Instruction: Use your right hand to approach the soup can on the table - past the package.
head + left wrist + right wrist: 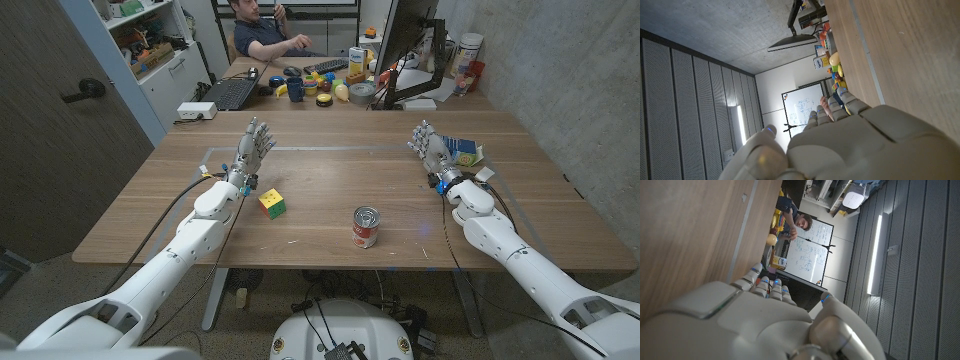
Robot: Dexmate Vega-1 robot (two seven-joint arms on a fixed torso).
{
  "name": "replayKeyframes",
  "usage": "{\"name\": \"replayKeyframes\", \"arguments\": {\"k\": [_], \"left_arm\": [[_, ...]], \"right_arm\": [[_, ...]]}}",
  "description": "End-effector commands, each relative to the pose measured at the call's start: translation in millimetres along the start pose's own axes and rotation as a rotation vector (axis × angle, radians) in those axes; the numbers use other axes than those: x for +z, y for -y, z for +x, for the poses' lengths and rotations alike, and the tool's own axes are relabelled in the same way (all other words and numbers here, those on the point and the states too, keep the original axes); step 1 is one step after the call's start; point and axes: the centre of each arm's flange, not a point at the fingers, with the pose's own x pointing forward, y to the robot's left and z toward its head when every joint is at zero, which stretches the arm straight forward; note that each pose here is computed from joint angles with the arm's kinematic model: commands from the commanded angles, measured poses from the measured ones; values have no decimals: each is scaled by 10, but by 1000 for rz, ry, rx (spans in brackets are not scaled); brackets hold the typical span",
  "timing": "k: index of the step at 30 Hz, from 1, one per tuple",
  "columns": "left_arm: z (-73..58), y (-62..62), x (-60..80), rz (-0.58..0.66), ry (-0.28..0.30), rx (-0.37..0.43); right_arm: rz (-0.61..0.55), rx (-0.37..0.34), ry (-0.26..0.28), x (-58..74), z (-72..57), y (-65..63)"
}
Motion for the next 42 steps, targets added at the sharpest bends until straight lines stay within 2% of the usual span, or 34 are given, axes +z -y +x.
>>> {"name": "replayKeyframes", "arguments": {"k": [1, 8, 21, 26, 34, 42], "left_arm": [[5, 14, -3, -1, -3, 0], [11, 31, 1, 2, -5, -3], [39, 89, 36, 15, -15, -22], [49, 110, 46, 19, -18, -29], [67, 134, 64, 23, -20, -38], [73, 144, 57, 22, -24, -41]], "right_arm": [[3, 9, 6, 4, 41, 0], [-5, 23, 27, 33, 44, -1], [-55, 80, 91, 177, 24, -71], [-97, 120, 116, 269, 11, -169], [-174, 179, 170, 487, 12, -334], [-227, 248, 216, 633, 6, -519]]}}
